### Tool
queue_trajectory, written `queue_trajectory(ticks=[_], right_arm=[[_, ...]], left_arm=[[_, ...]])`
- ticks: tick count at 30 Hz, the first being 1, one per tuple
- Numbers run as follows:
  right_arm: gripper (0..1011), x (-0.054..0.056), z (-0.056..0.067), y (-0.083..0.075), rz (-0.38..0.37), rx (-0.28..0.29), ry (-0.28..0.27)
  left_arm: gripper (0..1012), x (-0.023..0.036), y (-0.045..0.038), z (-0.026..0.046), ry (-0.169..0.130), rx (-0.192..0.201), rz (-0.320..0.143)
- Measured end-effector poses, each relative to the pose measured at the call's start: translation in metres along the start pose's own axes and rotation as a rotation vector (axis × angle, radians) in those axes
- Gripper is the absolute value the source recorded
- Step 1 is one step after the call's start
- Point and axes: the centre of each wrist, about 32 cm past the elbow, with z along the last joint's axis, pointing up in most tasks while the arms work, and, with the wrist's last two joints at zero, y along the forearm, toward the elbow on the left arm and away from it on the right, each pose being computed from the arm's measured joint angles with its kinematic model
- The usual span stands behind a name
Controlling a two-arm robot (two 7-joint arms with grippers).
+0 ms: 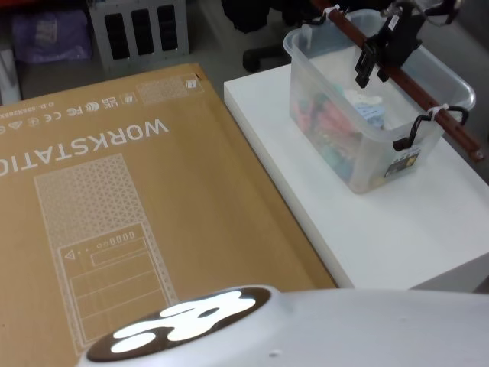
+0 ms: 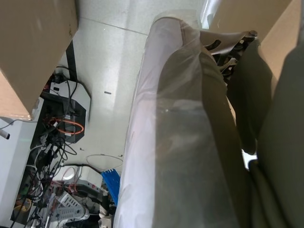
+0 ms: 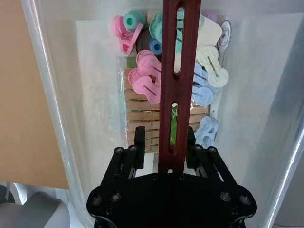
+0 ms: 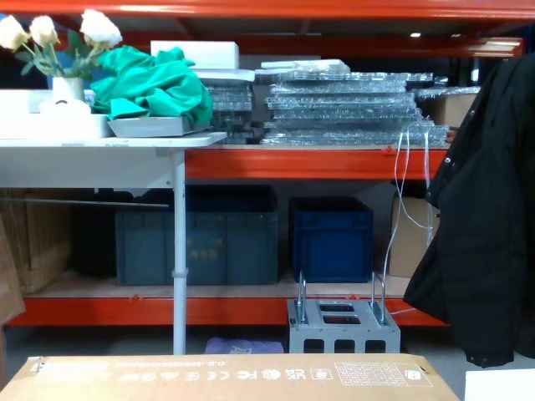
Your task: Use one hand to grasp the basket and place it at the designated location.
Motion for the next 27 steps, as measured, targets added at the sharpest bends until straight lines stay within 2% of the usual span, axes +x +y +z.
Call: queue_trajectory(ticks=[4,9,27], right_arm=[[361,-0.0001,0.0009,-0.0024,-0.012,0.000,-0.001],[235,0.0002,0.0019,-0.0035,-0.017,0.001,-0.003],[233,-0.0007,0.0002,-0.0061,-0.027,0.001,0.005]], left_arm=[[0,0.0000,0.0000,0.0000,0.000,0.000,0.000],[0,0.0000,0.0000,0.0000,0.000,0.000,0.000],[0,0.0000,0.0000,0.0000,0.000,0.000,0.000]])
